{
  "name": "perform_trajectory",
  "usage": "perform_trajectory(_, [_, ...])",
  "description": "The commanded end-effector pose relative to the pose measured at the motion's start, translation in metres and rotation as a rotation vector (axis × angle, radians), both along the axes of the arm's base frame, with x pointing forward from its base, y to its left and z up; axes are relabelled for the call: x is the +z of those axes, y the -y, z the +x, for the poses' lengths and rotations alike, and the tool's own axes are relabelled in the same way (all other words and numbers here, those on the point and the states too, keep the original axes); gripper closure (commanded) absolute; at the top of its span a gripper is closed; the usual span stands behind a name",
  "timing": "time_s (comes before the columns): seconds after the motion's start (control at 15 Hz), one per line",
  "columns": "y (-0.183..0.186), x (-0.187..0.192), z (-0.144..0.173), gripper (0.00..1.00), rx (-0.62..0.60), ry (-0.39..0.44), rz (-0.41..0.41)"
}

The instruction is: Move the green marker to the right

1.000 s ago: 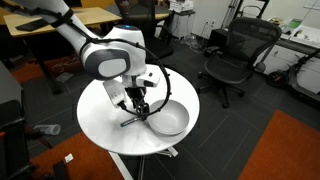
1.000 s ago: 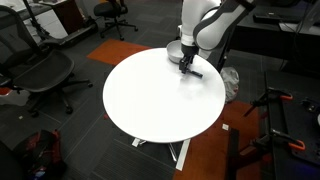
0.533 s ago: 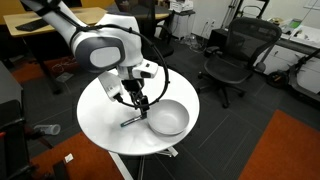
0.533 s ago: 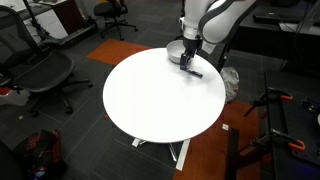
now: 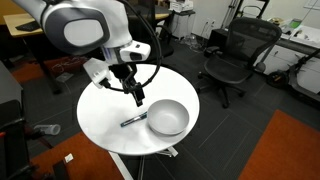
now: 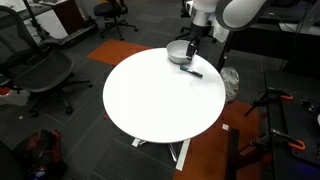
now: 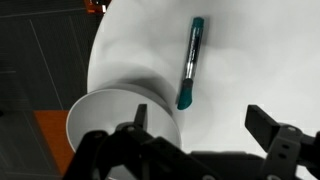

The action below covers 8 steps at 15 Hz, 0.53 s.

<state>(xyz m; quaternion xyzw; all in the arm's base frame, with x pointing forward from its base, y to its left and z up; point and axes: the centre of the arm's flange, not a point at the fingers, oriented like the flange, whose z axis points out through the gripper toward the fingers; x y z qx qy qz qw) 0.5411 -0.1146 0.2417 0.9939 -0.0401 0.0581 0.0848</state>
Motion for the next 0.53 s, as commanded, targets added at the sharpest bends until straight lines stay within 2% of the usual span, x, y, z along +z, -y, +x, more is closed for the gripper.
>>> perform_trajectory(0.0, [-0.009, 0.042, -0.036, 0.00, 0.002, 0.034, -0.016])
perform_trajectory(0.47, [-0.010, 0.080, -0.070, 0.00, 0.005, 0.100, -0.039])
